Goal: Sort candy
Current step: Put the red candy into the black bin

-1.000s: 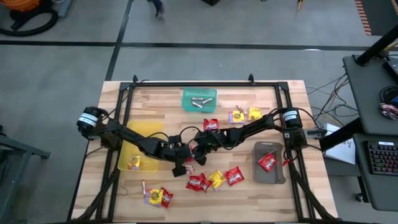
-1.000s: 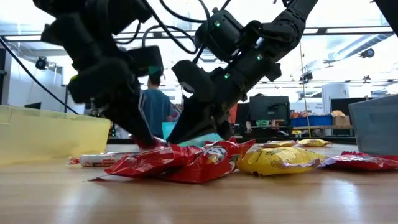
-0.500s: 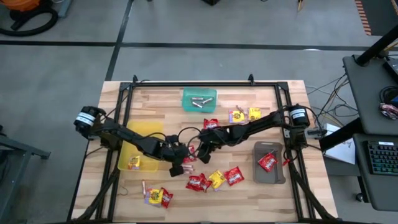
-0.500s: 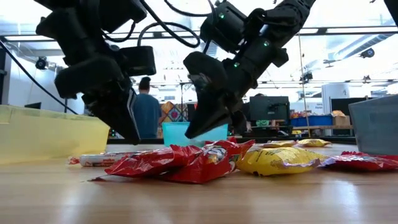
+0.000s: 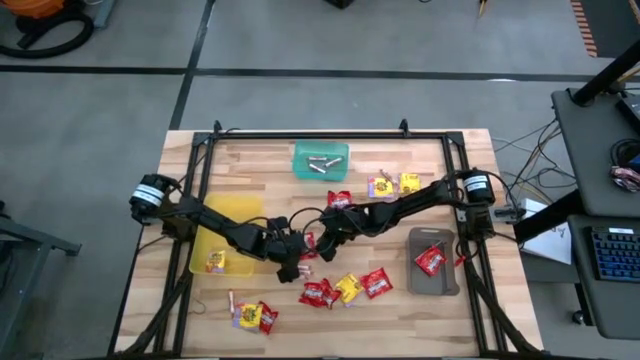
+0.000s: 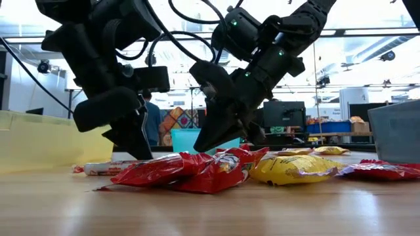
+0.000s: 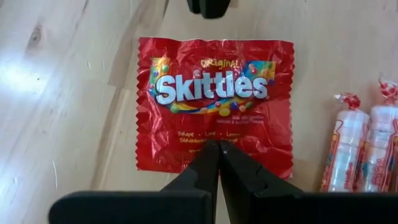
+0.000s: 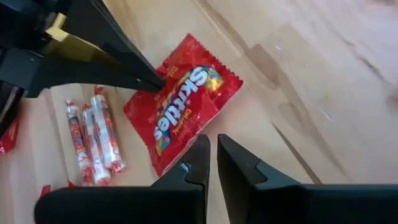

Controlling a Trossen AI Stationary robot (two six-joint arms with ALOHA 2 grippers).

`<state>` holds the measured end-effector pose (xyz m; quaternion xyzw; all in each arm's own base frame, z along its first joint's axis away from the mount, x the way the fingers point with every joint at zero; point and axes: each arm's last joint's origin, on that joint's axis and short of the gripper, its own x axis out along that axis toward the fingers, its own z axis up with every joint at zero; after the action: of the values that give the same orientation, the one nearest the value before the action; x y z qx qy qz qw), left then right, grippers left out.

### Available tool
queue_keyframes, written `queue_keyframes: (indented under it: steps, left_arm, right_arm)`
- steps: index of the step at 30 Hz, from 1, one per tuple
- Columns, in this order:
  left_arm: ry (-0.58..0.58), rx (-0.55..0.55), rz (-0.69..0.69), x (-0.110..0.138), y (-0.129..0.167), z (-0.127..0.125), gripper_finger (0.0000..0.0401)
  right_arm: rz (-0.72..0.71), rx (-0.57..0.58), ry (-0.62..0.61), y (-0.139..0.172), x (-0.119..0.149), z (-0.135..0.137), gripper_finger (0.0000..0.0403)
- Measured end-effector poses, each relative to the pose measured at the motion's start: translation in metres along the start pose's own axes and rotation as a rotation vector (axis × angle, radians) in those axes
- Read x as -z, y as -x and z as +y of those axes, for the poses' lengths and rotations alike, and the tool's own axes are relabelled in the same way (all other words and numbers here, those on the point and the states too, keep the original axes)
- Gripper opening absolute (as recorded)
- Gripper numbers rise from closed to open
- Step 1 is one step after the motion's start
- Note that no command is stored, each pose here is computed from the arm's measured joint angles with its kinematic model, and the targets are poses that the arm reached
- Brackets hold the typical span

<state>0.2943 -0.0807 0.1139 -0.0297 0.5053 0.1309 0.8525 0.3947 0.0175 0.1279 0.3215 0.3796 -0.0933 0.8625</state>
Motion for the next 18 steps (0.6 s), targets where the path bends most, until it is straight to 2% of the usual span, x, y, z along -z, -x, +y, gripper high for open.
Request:
queue_keyframes:
  steps: [7, 13, 18]
  left_arm:
    - [0.018, 0.001, 0.004, 0.0008, -0.0008, 0.0, 0.0]
    - [0.018, 0.0, 0.005, 0.0011, -0.0012, 0.0001, 0.0]
    - [0.023, -0.001, 0.003, 0.0013, -0.0014, 0.0, 0.0]
  right_arm:
    - [0.002, -0.005, 0.002, -0.0039, 0.0013, -0.0014, 0.0025]
    - [-0.006, 0.009, 0.076, -0.004, 0.0032, 0.0008, 0.0025]
    - [-0.007, 0.018, 0.076, -0.0041, 0.0048, 0.0019, 0.0025]
